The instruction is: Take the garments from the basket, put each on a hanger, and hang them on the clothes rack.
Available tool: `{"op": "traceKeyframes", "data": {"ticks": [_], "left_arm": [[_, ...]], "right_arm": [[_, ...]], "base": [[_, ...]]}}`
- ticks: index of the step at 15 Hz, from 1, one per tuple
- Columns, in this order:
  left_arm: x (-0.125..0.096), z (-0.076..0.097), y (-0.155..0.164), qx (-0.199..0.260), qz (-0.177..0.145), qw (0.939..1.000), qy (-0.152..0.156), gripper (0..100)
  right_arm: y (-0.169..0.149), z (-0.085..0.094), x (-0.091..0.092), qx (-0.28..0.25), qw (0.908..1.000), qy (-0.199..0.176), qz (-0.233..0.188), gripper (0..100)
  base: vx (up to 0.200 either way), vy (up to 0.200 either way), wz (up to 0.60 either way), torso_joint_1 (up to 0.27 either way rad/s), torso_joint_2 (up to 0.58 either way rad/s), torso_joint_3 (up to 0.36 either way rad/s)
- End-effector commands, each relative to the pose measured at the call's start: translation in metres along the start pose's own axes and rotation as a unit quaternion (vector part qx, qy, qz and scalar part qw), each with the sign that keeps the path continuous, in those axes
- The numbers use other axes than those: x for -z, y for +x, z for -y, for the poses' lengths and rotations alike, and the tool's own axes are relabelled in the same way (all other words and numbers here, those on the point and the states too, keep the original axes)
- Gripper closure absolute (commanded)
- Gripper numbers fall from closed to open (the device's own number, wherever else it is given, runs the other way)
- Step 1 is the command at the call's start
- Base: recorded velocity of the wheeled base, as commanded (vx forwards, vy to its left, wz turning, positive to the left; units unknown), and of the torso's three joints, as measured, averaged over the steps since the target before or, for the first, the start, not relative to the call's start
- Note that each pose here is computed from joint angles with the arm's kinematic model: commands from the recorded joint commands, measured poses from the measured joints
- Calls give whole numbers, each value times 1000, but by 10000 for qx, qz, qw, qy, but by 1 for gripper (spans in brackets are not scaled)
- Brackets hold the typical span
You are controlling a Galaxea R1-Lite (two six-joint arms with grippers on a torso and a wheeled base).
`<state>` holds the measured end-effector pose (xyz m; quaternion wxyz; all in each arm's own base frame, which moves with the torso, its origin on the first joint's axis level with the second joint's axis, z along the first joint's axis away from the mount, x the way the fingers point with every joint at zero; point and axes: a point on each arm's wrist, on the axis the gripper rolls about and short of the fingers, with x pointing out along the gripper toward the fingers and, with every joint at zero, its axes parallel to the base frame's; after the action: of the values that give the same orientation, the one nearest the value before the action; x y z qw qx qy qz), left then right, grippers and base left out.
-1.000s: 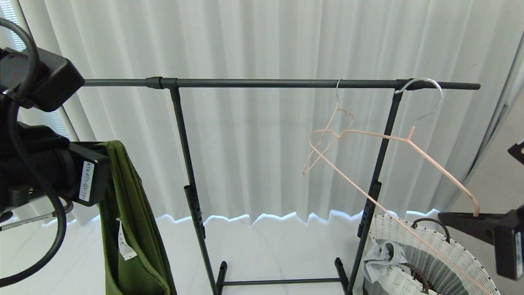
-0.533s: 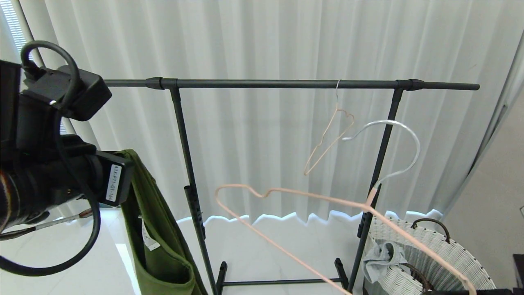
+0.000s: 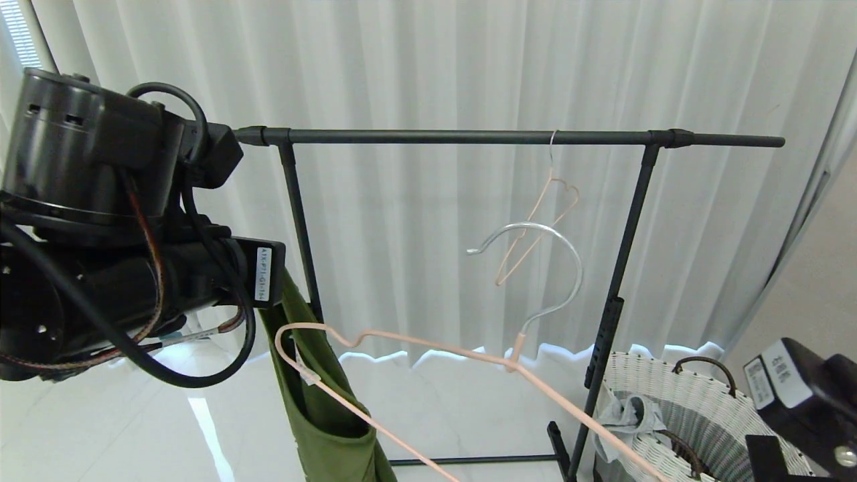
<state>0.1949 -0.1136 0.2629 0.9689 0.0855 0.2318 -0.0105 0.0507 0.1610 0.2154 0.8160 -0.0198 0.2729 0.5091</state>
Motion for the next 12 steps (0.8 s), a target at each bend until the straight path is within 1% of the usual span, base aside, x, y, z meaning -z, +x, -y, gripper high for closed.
{"op": "traceKeyframes", "data": {"ticks": [1,3,6,10,12], "left_arm": [[1,4,8,-78,-98,9999,58,100],[0,4,5,-69,-60,9999,56,100],[1,3,5,-76,-61,9999,53,100],[2,3,7,-246,-69,9997,67,100],[1,3,6,-244,-56,9997,59,100]], "right_arm": [[13,-1,2,64,9998,-6,-174,100],[25,1,0,136,9998,34,-152,100],[48,5,-7,253,9996,117,41,100],[54,7,-12,325,9991,178,182,100],[59,9,-15,482,9984,191,207,100]], "base": [[0,0,0,0,0,0],[0,0,0,0,0,0],[0,0,0,0,0,0],[0,0,0,0,0,0],[0,0,0,0,0,0]]}}
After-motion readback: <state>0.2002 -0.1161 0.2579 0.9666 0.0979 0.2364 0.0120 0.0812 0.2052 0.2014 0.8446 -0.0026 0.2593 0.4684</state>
